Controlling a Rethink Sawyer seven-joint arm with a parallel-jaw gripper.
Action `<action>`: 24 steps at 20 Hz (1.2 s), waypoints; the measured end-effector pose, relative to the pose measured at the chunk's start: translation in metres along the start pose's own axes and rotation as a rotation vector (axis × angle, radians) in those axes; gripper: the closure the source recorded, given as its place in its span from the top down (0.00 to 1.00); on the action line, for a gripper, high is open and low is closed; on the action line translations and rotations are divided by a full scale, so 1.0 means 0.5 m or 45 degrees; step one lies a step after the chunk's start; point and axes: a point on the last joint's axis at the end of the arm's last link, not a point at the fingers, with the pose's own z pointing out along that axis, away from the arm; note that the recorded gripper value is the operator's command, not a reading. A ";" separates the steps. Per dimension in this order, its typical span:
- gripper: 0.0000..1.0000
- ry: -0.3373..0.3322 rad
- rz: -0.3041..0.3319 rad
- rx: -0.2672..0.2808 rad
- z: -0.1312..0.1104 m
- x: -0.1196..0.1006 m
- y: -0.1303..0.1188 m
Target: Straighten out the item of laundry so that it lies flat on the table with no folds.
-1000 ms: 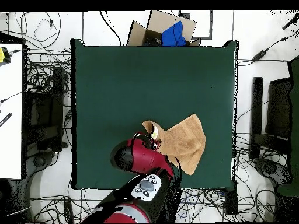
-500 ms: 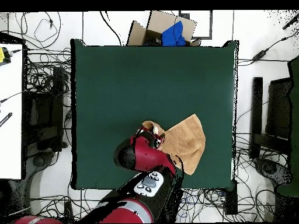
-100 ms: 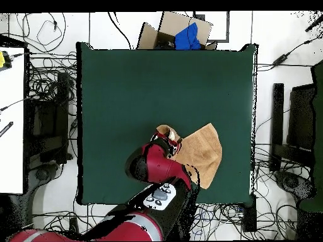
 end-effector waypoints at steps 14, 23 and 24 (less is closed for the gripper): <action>1.00 -0.018 0.001 0.011 0.000 -0.014 -0.009; 0.00 -0.017 0.000 0.012 0.001 -0.012 -0.009; 0.00 -0.016 0.000 0.012 0.001 -0.012 -0.009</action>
